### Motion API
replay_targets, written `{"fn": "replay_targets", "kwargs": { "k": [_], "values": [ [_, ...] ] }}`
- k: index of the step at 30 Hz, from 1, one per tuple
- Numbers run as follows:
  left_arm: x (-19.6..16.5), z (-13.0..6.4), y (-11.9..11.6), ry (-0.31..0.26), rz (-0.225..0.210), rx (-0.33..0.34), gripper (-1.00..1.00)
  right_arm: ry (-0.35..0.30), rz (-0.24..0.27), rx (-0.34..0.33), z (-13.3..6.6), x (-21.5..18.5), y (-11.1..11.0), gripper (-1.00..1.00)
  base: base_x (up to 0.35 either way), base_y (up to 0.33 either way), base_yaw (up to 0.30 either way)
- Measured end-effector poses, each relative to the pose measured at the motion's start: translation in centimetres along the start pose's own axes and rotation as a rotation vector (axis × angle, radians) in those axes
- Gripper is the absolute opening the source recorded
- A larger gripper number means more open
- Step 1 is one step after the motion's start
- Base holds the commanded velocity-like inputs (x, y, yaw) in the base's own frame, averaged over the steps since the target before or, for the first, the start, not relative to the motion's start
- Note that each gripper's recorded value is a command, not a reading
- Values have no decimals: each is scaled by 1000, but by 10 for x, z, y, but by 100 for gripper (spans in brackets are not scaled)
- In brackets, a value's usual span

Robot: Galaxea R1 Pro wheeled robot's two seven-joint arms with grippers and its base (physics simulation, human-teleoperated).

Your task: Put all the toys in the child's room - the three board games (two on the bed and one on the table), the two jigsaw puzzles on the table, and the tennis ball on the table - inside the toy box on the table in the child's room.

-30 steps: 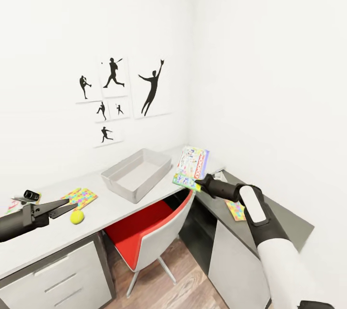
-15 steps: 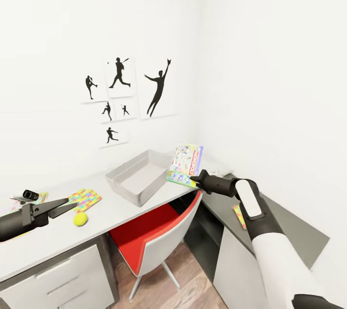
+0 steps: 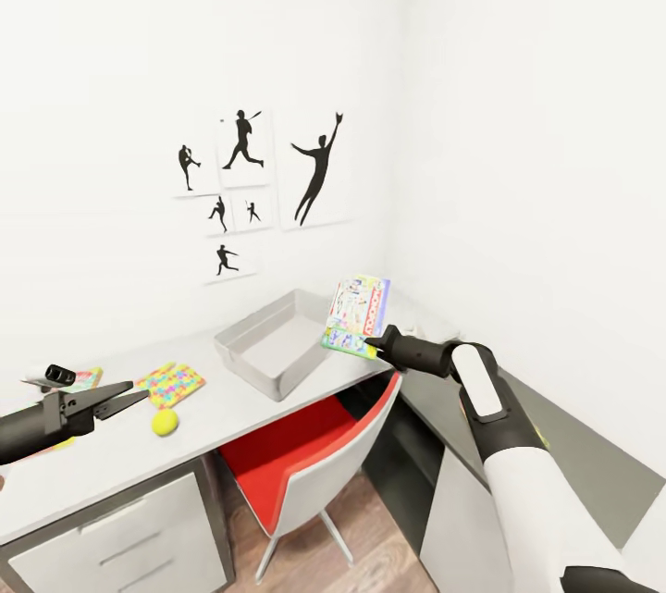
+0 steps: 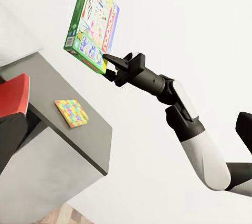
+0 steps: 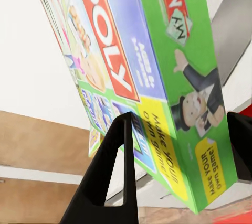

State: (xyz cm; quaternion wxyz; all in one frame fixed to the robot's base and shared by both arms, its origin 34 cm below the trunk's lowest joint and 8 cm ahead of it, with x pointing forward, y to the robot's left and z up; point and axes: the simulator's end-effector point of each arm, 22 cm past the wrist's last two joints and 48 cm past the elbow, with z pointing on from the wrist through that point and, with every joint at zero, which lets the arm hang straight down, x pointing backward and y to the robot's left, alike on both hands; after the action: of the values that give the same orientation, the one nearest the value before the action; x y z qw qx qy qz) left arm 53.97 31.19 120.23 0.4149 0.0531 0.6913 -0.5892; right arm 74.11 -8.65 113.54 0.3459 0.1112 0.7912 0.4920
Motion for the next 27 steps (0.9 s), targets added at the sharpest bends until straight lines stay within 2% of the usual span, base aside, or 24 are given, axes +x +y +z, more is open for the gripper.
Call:
{"fn": "replay_targets", "kwargs": {
  "k": [14, 23, 27],
  "values": [
    [-1, -1, 0, -2, 1, 0, 100, 0, -3, 4, 0, 0, -1, -100, 312, -13, 280],
    [-1, -1, 0, -3, 1, 0, 100, 1, -2, 7, 0, 0, -2, -100, 305, -162, 290],
    [-1, -1, 0, -3, 1, 1, 100, 1, -2, 7, 0, 0, -2, -100, 267, -221, 137]
  ]
}}
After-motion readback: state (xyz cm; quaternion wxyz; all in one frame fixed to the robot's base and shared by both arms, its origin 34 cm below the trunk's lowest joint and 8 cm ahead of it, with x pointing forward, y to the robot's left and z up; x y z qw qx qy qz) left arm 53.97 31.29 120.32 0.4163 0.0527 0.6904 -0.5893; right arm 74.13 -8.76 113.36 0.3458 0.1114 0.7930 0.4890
